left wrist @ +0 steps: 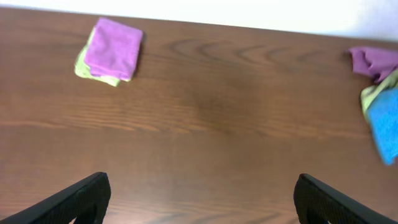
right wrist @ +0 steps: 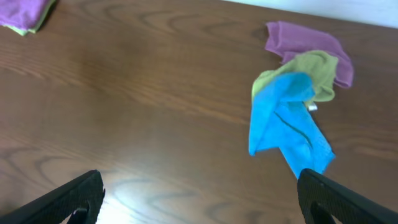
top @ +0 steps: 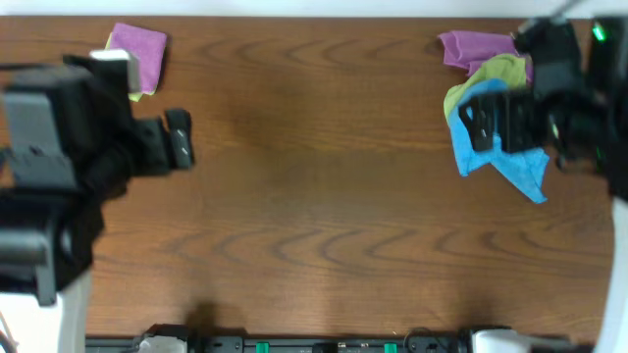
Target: Fold the cloth
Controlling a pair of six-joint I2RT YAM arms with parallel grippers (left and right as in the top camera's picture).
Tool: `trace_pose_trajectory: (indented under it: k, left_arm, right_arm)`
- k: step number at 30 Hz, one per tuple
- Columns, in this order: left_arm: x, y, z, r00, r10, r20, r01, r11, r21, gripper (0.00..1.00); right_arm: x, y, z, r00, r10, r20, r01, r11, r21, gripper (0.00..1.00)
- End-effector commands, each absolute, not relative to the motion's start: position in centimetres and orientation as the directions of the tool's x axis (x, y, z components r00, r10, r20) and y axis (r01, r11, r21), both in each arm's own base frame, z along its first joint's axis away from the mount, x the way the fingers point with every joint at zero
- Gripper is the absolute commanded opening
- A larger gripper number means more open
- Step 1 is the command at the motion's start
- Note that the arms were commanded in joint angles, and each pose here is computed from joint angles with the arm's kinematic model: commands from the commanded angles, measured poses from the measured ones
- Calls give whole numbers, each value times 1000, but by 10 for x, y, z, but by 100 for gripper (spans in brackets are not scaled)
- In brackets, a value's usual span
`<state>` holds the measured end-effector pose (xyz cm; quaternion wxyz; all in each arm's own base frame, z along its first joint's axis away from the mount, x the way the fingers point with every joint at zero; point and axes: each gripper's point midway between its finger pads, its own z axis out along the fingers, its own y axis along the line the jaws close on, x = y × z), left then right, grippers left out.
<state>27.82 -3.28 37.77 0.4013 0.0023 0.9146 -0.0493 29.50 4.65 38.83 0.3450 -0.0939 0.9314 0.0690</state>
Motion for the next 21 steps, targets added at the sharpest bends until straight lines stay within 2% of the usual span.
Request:
trace_pose_trajectory:
  k: [1,4,11,21]
  left_arm:
    - [266,-27,361,-685,80,-724,44,997,69,95]
    - [262,-31,348,-683,100,-724,73,995,69,95]
    - [266,-49,351,-655,85,-751,139,990,-9,96]
    - [264,-60,350,-685,-183,-705,-1,968,-250,95]
  right_arm:
    - [276,37,367,-755,-151,-638,-210,978,17,99]
    - [266,35,347,-738,-158,-656,-213,977,5,99]
    - [259,36,349,-719,-125,-684,-196,980,27,99]
    - [257,35,346,-731,-128,-671,-194,981,25,99]
